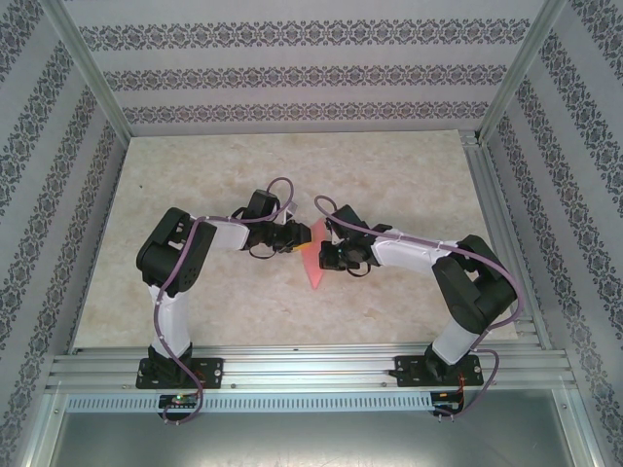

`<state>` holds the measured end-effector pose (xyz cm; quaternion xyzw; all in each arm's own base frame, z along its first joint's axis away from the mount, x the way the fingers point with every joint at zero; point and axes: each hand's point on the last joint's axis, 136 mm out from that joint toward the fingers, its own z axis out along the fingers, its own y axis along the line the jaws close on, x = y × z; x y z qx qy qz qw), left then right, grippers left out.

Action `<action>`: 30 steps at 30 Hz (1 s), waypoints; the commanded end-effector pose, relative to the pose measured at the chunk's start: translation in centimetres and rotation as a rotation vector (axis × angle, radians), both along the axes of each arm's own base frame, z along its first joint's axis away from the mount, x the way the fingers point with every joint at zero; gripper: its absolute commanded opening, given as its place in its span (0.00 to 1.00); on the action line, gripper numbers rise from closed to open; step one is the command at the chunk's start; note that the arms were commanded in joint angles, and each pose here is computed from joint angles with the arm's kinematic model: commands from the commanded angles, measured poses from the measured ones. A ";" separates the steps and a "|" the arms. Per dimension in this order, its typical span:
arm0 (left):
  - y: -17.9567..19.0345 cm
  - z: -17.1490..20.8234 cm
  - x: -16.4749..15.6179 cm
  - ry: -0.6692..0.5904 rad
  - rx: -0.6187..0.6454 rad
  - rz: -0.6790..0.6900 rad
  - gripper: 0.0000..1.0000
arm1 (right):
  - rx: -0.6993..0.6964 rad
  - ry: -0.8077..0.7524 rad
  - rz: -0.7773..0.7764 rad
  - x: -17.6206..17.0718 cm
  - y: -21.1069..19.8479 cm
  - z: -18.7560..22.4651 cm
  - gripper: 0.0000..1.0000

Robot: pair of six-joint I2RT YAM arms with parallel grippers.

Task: Fold a paper plane with a square sheet of paper (pick it up from the middle)
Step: Fold the wing for the fifth time at the center of the table.

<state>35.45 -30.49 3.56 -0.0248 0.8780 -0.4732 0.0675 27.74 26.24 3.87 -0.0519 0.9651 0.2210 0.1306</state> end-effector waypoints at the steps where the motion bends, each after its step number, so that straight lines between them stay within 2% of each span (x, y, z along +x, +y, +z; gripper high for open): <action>1: 0.0 1.5 0.6 -0.029 -0.026 0.006 0.34 | -0.055 -0.043 -0.028 1.1 -0.3 0.4 0.04; 3: 0.0 2.4 0.4 -0.028 -0.038 0.007 0.37 | -0.066 -0.043 -0.028 1.1 -0.3 0.2 0.04; 5: 0.0 3.5 0.0 -0.024 -0.060 0.005 0.44 | -0.075 -0.054 -0.023 1.2 -0.2 0.1 0.04; 6: 0.0 3.8 -0.2 -0.007 -0.066 0.008 0.51 | -0.076 -0.059 -0.018 1.2 -0.2 0.1 0.05; 8: 0.1 4.0 -0.4 0.038 -0.071 0.030 0.54 | -0.073 -0.092 0.012 1.2 0.3 0.3 0.05; 11: -0.4 5.0 -0.2 0.079 -0.146 0.065 0.70 | -0.100 -0.127 0.016 1.5 0.1 0.4 0.05; 14: -0.6 5.8 0.0 0.098 -0.182 0.093 0.76 | -0.104 -0.146 0.034 1.6 0.3 0.3 0.05; 18: -0.7 6.6 -0.2 0.126 -0.192 0.102 0.81 | -0.100 -0.177 0.046 1.7 0.6 0.4 0.04; 23: -0.4 6.8 -0.7 0.166 -0.129 0.131 0.85 | -0.098 -0.211 0.054 1.9 0.5 0.2 0.04; 30: -1.5 5.7 -0.5 0.219 -0.106 0.123 0.86 | -0.128 -0.262 0.086 1.8 0.6 0.2 0.04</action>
